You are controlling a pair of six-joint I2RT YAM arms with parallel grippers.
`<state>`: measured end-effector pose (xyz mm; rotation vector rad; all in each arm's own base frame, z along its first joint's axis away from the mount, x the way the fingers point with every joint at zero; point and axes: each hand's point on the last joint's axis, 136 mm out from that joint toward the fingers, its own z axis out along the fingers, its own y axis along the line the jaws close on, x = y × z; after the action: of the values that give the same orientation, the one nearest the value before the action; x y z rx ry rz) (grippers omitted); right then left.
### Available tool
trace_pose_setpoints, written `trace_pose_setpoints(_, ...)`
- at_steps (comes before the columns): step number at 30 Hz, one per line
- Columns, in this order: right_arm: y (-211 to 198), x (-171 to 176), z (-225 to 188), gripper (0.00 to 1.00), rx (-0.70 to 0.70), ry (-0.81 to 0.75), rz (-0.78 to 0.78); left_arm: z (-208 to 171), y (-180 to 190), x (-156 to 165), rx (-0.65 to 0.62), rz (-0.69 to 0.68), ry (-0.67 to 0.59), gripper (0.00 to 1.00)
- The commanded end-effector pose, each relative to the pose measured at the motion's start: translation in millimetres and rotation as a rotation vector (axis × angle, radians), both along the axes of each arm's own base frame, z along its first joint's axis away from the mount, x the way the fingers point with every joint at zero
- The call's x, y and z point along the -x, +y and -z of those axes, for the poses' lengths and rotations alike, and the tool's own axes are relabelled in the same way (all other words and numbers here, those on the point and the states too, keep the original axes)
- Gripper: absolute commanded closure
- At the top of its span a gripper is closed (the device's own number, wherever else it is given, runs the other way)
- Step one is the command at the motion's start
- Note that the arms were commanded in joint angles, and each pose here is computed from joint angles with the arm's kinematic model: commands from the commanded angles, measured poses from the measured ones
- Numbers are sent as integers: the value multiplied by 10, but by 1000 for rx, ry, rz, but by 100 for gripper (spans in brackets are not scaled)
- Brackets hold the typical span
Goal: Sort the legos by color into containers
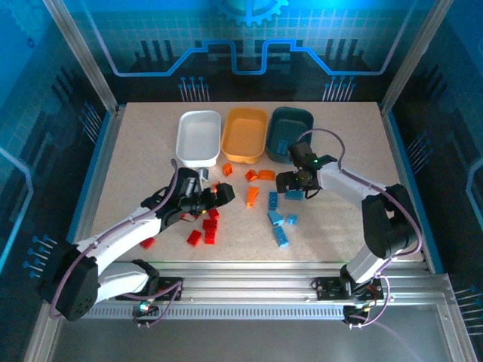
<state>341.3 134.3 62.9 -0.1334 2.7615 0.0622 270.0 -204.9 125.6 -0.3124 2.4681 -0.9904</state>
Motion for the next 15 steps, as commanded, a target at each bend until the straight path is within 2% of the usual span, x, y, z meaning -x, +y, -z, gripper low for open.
trace_pose_setpoints(1, 112, 75, 278, 0, -40, 76, 8, 32, -49, 38, 17, 1, 5, 1)
trace_pose_setpoints(5, 24, 91, 422, 5, -10, 85, 56, 53, -22, 74, 10, -7, 8, 1)
trace_pose_setpoints(8, 30, 89, 488, 12, -13, 102, 67, 49, 3, 88, 9, -16, 4, 1)
trace_pose_setpoints(12, 20, 82, 517, 29, 5, 102, 72, 35, 17, 89, 4, -20, -4, 1)
trace_pose_setpoints(14, -2, 84, 500, 31, 22, 106, 75, 25, 22, 82, 1, -21, -7, 1)
trace_pose_setpoints(15, -8, 90, 500, 36, 29, 106, 73, 22, 22, 81, 0, -21, -7, 1)
